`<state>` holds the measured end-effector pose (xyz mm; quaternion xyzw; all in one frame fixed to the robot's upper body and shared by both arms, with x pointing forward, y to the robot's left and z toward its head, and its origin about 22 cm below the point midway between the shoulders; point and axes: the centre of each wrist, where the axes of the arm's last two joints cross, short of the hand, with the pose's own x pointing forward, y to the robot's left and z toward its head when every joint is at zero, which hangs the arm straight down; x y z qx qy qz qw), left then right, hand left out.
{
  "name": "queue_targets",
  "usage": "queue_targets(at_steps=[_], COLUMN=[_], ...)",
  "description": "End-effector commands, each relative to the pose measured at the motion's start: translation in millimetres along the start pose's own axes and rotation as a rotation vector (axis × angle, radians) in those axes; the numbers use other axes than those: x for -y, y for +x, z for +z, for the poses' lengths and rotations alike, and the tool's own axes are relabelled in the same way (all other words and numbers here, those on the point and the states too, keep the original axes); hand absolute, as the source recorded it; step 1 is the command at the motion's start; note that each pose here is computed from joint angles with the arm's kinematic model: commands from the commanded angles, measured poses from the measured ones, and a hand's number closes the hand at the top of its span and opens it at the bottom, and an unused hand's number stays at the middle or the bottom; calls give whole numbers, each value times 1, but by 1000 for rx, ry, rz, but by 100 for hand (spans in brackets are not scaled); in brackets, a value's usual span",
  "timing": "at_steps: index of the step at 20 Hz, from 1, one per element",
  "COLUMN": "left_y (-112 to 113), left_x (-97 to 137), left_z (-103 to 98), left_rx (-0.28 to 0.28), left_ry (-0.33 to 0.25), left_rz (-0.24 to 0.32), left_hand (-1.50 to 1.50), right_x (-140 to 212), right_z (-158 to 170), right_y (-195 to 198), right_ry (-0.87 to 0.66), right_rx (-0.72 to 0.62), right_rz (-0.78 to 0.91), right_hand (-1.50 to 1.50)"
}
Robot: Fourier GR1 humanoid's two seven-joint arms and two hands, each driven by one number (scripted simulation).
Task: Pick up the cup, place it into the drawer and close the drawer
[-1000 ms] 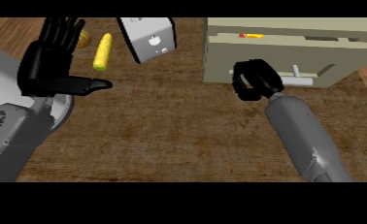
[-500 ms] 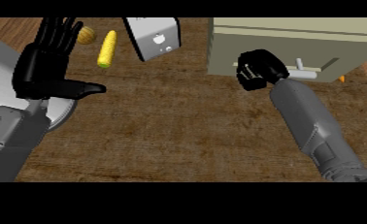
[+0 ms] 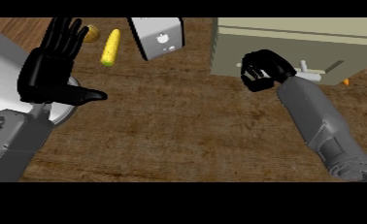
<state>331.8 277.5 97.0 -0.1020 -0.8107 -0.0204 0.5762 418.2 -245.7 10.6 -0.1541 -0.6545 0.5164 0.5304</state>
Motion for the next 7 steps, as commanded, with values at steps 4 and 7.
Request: queue_targets(at_steps=[4,7], left_y=[-8,-18], left_x=[0,3], left_z=[5,13], left_rx=[-4,-11], left_ry=[-21,-17], left_rz=[7,17], left_hand=[-150,-150], right_x=[60,55], right_z=[8,8], right_y=[-12,-13], right_ry=[-181,-170], right_rx=[-129,-119], right_rz=[6,-2], right_hand=[150,150])
